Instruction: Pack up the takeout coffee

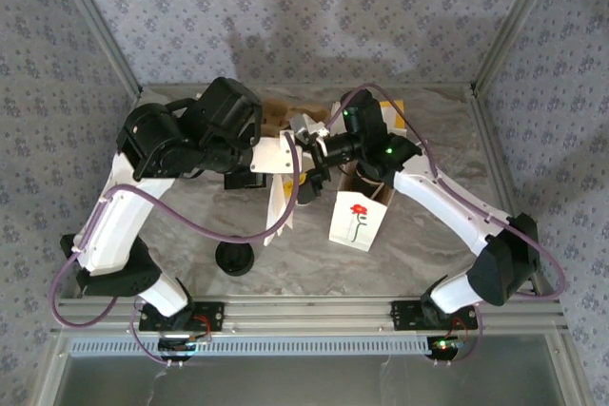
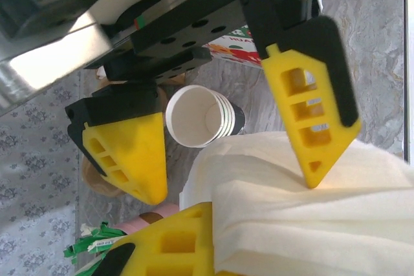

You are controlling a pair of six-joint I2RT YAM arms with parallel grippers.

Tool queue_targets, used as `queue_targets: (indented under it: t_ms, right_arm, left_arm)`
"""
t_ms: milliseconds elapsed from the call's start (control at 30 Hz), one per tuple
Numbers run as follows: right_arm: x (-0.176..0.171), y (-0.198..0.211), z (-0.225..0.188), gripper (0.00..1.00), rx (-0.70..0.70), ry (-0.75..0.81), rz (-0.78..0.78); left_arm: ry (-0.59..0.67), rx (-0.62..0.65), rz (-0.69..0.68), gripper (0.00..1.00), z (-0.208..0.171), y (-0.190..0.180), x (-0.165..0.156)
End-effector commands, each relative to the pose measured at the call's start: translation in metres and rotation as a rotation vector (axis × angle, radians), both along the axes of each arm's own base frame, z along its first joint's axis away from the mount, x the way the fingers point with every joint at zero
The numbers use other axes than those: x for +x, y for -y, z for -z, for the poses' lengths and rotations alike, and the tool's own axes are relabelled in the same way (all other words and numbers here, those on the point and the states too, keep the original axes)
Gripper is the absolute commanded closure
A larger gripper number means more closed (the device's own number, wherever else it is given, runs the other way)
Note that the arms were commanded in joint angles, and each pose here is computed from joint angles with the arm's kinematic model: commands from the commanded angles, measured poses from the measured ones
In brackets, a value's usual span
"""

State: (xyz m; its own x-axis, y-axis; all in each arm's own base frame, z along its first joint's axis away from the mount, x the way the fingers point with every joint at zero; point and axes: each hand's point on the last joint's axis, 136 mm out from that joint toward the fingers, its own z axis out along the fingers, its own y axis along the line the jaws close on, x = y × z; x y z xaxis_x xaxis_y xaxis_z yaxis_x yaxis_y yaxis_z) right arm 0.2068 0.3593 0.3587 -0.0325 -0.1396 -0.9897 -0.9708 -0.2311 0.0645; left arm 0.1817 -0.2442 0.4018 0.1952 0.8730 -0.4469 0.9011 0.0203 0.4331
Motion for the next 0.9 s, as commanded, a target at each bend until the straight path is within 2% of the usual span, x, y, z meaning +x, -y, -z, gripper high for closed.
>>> queue_targets:
  t_ms: [0,267,533,700,867]
  right_arm:
    - [-0.002,-0.001,-0.007,0.00,0.041,0.000,-0.037]
    - [-0.009,-0.005,-0.005,0.05,0.040,-0.039,-0.087]
    - [-0.015,-0.004,-0.003,0.26,0.016,-0.077,-0.116]
    - [-0.020,-0.001,-0.006,0.35,0.006,-0.071,-0.117]
    - [-0.024,0.001,-0.008,0.51,-0.003,-0.075,-0.125]
  left_arm:
    - [-0.067,0.041,-0.007,1.00,0.009,-0.010,-0.010]
    - [-0.050,0.028,-0.026,1.00,0.005,-0.010,-0.005]
    - [-0.026,0.023,-0.052,1.00,0.001,-0.016,0.002]
    - [-0.017,0.022,-0.059,1.00,0.000,-0.020,0.003]
    - [-0.012,0.023,-0.059,1.00,-0.001,-0.020,0.004]
